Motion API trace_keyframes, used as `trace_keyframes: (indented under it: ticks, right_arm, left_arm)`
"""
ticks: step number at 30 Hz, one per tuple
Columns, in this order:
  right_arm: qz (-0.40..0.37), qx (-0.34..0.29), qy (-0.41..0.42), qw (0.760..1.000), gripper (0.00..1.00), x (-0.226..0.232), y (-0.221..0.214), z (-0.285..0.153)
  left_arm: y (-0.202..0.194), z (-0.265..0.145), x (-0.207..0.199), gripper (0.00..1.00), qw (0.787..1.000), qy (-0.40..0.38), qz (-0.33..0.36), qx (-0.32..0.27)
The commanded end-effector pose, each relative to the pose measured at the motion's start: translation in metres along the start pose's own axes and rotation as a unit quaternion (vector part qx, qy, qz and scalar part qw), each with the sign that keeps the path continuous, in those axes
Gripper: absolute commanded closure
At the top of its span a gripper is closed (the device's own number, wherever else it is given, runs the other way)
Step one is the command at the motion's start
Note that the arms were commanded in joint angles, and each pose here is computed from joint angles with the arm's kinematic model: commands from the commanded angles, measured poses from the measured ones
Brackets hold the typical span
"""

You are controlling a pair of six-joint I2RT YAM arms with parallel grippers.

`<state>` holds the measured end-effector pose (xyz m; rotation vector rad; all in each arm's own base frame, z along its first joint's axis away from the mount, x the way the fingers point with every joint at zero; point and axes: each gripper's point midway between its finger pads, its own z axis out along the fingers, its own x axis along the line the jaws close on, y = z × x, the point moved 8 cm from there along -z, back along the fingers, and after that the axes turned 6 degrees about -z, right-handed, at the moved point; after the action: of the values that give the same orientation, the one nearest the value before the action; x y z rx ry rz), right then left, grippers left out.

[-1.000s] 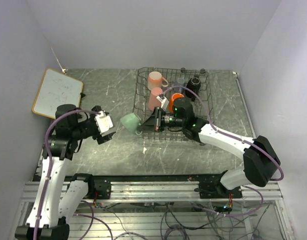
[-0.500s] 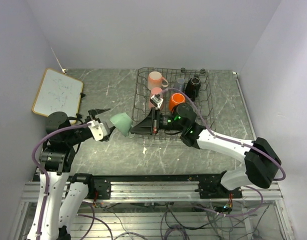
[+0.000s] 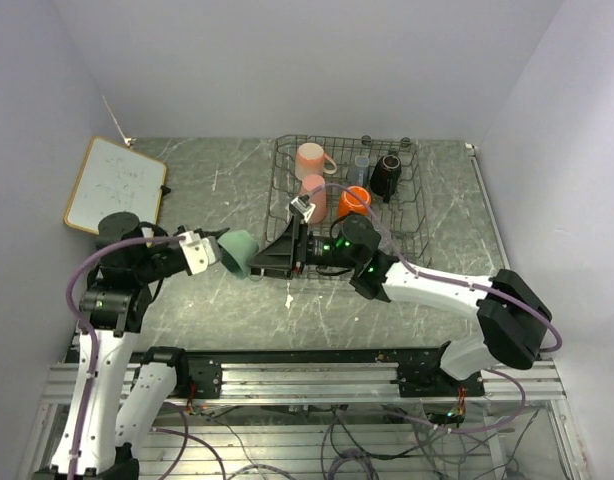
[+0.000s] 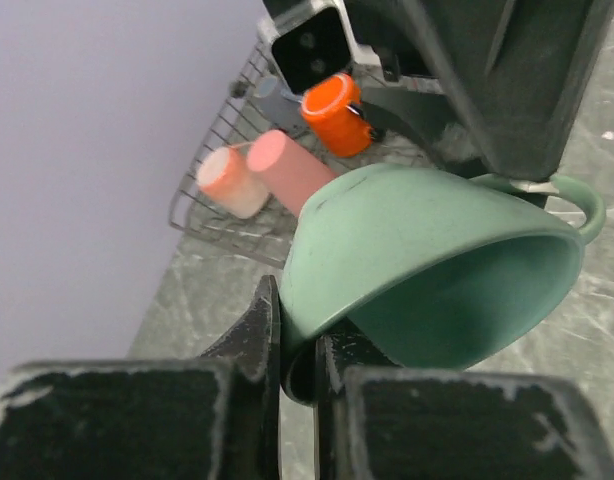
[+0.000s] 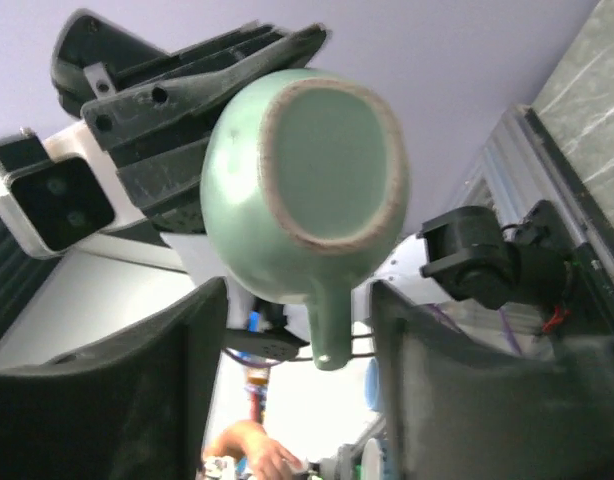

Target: Unload the cups from the dish rack

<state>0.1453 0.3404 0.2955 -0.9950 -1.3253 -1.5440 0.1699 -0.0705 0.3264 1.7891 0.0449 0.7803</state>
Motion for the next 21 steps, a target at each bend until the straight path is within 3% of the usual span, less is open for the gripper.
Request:
trace_keyframes:
  ticks: [1, 3, 6, 10, 14, 18, 21]
  right_arm:
    - [-0.07, -0.039, -0.05, 0.996, 0.28, 0.019, 0.021, -0.003]
    - [-0.093, -0.069, -0.119, 0.986, 0.13, 0.013, 0.039, -0.02]
    - [-0.114, -0.111, -0.235, 0.959, 0.05, 0.004, 0.063, -0.055]
    - [-0.157, -0.171, -0.343, 0.91, 0.0, 0.007, 0.084, -0.099]
    - [-0.189, -0.196, -0.408, 0.871, 0.0, 0.013, 0.091, -0.126]
    - [-0.204, -0.201, -0.446, 0.848, 0.0, 0.014, 0.09, -0.14]
    - [-0.218, -0.196, -0.441, 0.849, 0.0, 0.015, 0.087, -0.145]
  left_arm:
    - [-0.018, 0.007, 0.0, 0.93, 0.996, -0.028, -0.063, 0.059]
    - [-0.032, 0.01, 0.008, 0.93, 0.988, -0.012, -0.106, 0.109]
    - [-0.06, 0.015, 0.03, 0.93, 0.963, 0.049, -0.166, 0.206]
    - [-0.102, 0.03, 0.068, 0.93, 0.903, 0.13, -0.243, 0.329]
    - [-0.145, 0.06, 0.094, 0.93, 0.836, 0.112, -0.325, 0.428]
    - [-0.175, 0.092, 0.119, 0.93, 0.8, 0.119, -0.375, 0.453]
    - [-0.197, 0.113, 0.135, 0.93, 0.786, 0.122, -0.391, 0.463]
